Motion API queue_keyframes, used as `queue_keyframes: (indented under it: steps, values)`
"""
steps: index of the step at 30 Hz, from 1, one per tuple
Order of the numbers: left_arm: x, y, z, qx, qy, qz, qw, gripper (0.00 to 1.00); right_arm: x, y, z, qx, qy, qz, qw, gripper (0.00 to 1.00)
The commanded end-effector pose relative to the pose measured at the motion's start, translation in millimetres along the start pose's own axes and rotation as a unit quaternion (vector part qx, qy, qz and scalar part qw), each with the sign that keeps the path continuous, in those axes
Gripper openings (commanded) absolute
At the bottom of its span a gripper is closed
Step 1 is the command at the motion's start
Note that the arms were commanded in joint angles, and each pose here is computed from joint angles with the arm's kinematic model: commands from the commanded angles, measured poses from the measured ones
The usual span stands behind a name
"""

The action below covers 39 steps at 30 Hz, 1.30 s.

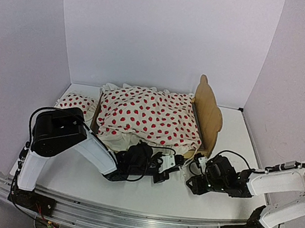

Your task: Set up the pet bed

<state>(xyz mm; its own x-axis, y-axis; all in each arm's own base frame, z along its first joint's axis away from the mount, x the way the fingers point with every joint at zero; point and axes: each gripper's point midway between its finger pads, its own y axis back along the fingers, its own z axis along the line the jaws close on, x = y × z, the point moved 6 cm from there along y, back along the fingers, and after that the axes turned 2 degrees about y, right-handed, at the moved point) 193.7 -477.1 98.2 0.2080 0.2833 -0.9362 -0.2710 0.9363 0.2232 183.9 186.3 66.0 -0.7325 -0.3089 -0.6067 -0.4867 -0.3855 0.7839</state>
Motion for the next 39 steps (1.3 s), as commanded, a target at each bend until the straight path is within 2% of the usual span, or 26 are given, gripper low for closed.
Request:
queue_keyframes:
  steps: [1,4,6,7,8,11,20,21,26,28,31,35,39]
  values:
    - [-9,6,9,-0.008,0.015,-0.008,1.000,0.00,-22,-13,13,-0.025,0.012,-0.050,0.998,0.53]
    - [-6,5,10,-0.007,0.020,-0.005,1.000,0.00,-19,-24,10,-0.010,0.014,-0.035,0.999,0.51]
    - [-5,5,11,-0.007,0.024,-0.004,1.000,0.00,-15,-28,8,0.000,0.009,-0.027,1.000,0.45]
    - [-5,5,11,-0.006,0.026,-0.002,1.000,0.00,-13,-29,7,0.003,0.006,-0.023,1.000,0.36]
    - [-3,5,11,-0.005,0.028,0.001,1.000,0.00,-10,-29,6,0.004,0.001,-0.019,1.000,0.22]
    - [1,4,9,-0.001,0.038,0.011,0.999,0.00,-5,-24,4,0.006,-0.018,-0.007,1.000,0.02]
    - [15,-1,-6,0.050,0.072,0.047,0.995,0.01,2,29,-5,0.010,-0.068,0.005,0.998,0.00]
    - [14,-2,-8,0.054,0.072,0.049,0.995,0.05,3,32,-5,0.006,-0.076,0.005,0.997,0.00]
    - [6,1,-19,0.084,0.032,0.041,0.995,0.39,-1,40,-2,-0.006,-0.088,0.007,0.996,0.00]
    - [1,2,-16,0.077,0.028,0.039,0.996,0.46,-6,41,-1,-0.005,-0.086,0.008,0.996,0.00]
    - [-12,-4,-3,0.040,0.052,0.033,0.997,0.47,-16,43,2,-0.010,-0.086,0.006,0.996,0.00]
    - [-30,-17,13,-0.010,0.147,0.013,0.989,0.44,-22,42,5,-0.021,-0.097,0.009,0.995,0.00]
    - [-46,-21,18,-0.042,0.211,-0.037,0.976,0.45,-27,42,5,-0.022,-0.105,0.007,0.994,0.00]
